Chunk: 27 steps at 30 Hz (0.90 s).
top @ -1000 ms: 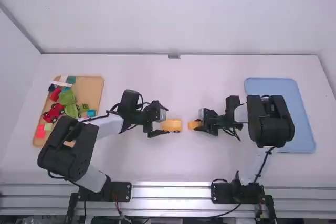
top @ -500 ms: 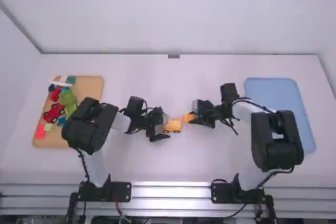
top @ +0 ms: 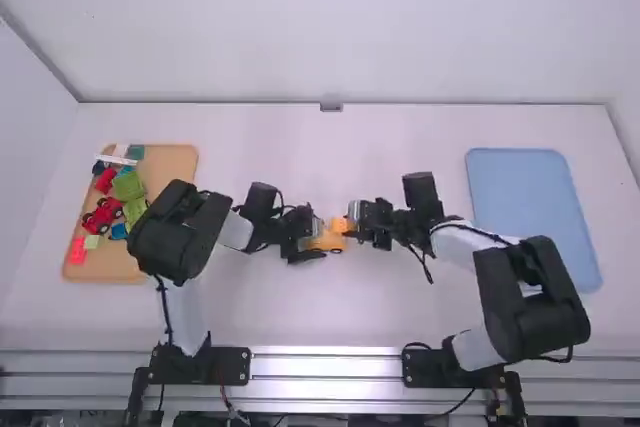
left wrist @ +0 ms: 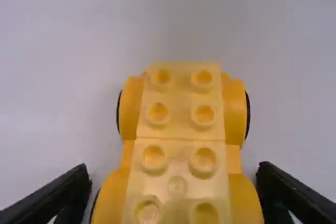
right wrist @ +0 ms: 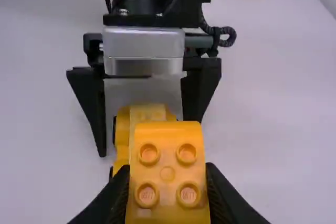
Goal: Assemble lego blocks to make yellow taxi
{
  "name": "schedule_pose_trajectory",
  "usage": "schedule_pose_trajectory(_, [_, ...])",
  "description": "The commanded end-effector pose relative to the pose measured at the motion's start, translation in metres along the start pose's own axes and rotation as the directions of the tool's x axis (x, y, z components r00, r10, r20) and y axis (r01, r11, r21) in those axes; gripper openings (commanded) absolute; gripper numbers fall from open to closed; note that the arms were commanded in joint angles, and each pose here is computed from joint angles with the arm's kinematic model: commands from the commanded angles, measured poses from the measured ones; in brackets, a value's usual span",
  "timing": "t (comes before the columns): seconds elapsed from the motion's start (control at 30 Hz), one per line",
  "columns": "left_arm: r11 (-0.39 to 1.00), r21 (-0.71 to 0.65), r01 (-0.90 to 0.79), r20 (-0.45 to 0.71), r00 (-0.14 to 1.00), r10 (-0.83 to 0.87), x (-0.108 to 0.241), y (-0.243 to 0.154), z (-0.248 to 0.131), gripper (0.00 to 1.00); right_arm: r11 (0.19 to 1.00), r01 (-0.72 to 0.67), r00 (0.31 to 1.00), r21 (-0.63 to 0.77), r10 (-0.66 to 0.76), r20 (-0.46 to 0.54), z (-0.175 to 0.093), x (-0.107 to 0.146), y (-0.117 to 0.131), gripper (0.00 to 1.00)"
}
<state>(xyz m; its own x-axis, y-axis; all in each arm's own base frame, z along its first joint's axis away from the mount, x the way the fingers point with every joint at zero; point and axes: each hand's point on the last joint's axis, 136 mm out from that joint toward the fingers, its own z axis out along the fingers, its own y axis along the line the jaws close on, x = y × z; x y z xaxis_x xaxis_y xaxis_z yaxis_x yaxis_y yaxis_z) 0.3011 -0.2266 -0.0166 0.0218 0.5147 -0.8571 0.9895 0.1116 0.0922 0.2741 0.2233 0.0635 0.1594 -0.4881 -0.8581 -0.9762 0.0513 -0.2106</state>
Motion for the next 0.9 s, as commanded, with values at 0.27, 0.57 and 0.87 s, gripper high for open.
schedule_pose_trajectory(0.27, [1.000, 0.017, -0.014, 0.006, 1.000, 0.014, 0.000, -0.003, 0.003, 0.36, 0.979, -0.154, 0.977, -0.137, 0.172, 0.129, 0.022, 0.006, 0.006, 0.15])
schedule_pose_trajectory(0.57, [1.000, 0.012, -0.010, 0.006, 1.000, 0.010, 0.001, -0.002, 0.002, 0.35, 0.968, -0.162, 0.976, -0.193, 0.186, 0.116, 0.046, 0.015, 0.006, 0.12])
schedule_pose_trajectory(0.87, [1.000, 0.007, -0.013, 0.007, 1.000, 0.012, 0.001, -0.001, 0.001, 0.35, 0.961, -0.188, 0.974, -0.201, 0.209, 0.087, 0.050, 0.022, 0.010, 0.12])
